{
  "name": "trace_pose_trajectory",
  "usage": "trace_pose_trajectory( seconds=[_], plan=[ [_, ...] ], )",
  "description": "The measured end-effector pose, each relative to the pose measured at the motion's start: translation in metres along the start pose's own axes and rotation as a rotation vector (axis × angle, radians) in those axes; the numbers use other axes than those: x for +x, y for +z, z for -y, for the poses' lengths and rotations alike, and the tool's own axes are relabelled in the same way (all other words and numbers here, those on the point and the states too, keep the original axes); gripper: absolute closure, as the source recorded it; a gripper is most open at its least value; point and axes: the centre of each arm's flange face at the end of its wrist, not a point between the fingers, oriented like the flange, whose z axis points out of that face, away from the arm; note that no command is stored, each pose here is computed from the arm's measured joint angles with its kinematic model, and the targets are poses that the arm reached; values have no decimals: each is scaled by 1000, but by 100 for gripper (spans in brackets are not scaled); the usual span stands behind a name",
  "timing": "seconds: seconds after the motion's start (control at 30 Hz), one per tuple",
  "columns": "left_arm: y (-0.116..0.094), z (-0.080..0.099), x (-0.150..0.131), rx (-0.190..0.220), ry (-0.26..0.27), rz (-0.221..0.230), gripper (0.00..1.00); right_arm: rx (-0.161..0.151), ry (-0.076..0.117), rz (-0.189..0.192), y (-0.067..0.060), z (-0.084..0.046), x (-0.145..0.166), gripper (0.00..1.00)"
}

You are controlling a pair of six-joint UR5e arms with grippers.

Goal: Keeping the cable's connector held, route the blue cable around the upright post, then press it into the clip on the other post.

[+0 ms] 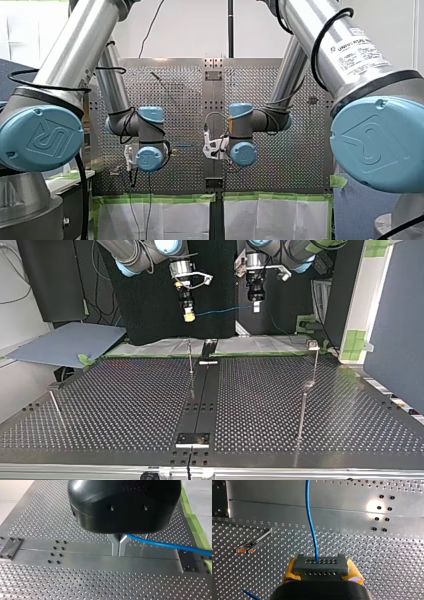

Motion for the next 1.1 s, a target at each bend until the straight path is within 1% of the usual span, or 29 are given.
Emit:
trace_pose_trajectory(
  seconds=[0.57,0.63,0.67,0.8,0.9,1.1],
  plan=[
    [0,0,0,-1,1,1,100,0,0,0,0,0,0,100],
    [0,0,0,-1,0,1,100,0,1,6,0,3,-2,100],
    [0,0,0,-1,0,1,100,2,0,13,0,5,-4,100],
    [1,0,0,-1,-1,1,100,12,-15,73,-8,11,-23,100],
    [1,0,0,-1,-1,1,100,17,-27,113,-12,12,-40,100],
    [1,0,0,-1,-1,1,100,23,-45,176,-21,13,-72,100]
  ],
)
